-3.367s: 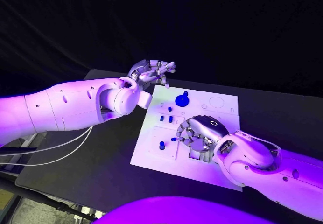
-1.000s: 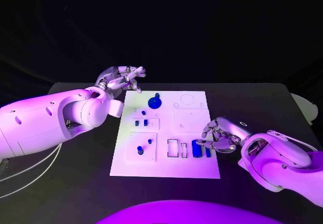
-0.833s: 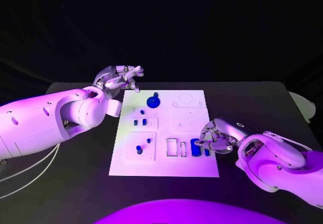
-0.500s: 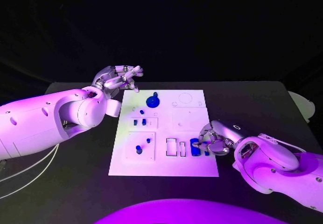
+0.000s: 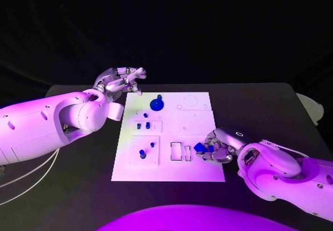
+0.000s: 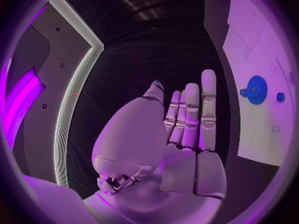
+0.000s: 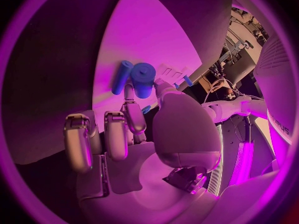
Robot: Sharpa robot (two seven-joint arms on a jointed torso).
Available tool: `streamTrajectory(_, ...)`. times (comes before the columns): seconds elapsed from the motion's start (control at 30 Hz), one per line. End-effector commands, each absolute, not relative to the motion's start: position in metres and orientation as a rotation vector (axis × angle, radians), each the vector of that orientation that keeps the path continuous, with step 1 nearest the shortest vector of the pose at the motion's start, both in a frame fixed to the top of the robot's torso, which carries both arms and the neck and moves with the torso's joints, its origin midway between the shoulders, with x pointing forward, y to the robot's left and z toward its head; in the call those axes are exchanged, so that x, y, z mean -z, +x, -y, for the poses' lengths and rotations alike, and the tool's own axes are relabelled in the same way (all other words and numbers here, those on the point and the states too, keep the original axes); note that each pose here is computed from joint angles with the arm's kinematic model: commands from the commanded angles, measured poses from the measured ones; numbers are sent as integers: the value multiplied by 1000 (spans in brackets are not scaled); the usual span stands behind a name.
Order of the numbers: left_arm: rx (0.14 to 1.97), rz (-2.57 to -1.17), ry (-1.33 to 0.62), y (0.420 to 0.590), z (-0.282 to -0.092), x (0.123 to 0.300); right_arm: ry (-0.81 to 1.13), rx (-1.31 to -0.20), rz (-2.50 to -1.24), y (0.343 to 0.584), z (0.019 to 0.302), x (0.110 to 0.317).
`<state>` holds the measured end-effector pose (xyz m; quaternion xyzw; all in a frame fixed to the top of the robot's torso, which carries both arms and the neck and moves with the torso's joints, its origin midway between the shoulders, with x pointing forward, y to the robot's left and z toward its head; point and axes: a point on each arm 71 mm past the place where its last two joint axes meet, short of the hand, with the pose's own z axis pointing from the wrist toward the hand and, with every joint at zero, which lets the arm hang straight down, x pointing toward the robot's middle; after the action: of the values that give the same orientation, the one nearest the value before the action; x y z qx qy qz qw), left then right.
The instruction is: Assemble the parts on the task board
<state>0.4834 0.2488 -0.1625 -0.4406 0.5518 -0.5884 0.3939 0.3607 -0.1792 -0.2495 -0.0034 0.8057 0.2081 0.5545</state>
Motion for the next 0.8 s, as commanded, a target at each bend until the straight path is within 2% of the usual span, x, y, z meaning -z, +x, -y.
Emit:
streamTrajectory(0.03,1518,-1407,-1107,483,-246,161,-41,-452,-1938,359,177,256)
streamTrajectory(0.43,1511,-1409,-1111,482,-248,161,4,-473,-1909,356,174,261)
streamTrajectory(0.8,1508,-1409,-1113,482,-248,162,94,-581,-1786,351,170,240)
